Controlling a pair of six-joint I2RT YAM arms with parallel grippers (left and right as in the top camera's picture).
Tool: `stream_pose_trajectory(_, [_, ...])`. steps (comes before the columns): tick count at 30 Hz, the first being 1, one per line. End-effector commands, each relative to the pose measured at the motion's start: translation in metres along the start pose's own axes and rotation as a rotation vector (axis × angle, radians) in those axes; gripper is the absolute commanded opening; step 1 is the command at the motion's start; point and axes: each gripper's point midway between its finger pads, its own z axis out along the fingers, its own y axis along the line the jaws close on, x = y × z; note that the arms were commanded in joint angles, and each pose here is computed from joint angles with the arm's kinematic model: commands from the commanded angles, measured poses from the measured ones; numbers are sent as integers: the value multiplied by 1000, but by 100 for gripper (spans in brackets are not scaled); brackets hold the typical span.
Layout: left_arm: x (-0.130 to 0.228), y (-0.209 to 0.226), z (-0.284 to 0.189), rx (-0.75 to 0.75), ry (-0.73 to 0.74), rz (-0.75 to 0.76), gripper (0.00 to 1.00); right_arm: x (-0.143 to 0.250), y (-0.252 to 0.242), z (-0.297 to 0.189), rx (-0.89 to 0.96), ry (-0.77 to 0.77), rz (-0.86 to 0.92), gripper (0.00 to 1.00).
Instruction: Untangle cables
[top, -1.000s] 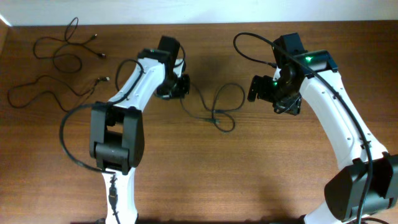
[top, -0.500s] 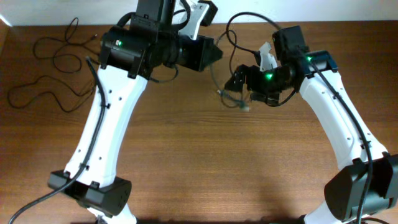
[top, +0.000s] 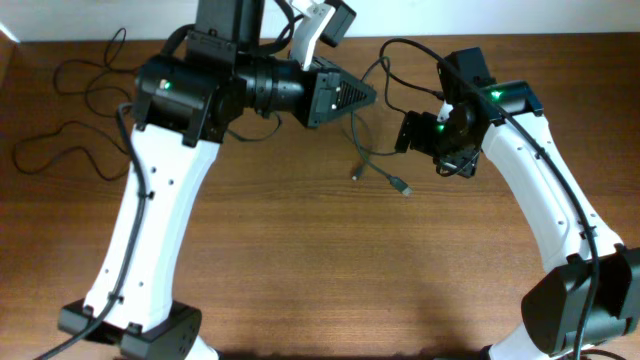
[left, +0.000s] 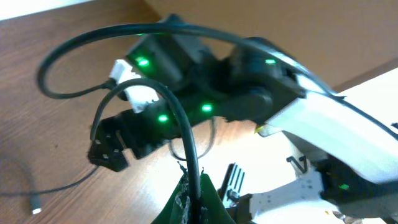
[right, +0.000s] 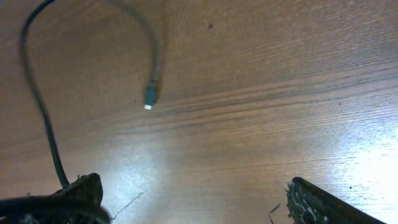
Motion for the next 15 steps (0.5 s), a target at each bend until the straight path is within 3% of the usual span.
stream_pose_trajectory(1, [-2,-30,-15,60,-27,64,0,-8,-4,-1,22,-35,12,91])
stream_pose_trajectory(3, [-2,-31,-15,60,-29,65,0,-9,-2,-1,12,-36,10,91])
stream_pose_trajectory(5, [-2,-31,-15,60,-28,57,0,-9,2,-1,-7,-32,6,83])
stream_pose_trajectory(8, [-2,-31,-16,60,-28,35,0,-9,2,-1,-7,-34,7,53])
stream_pose_trajectory(12, [-3,-27,-18,50,-34,31,0,-10,-3,-2,-1,-30,19,4])
stream_pose_trajectory(15, [-5,-9,-22,-40,-46,18,0,-9,-7,-3,6,-23,27,4])
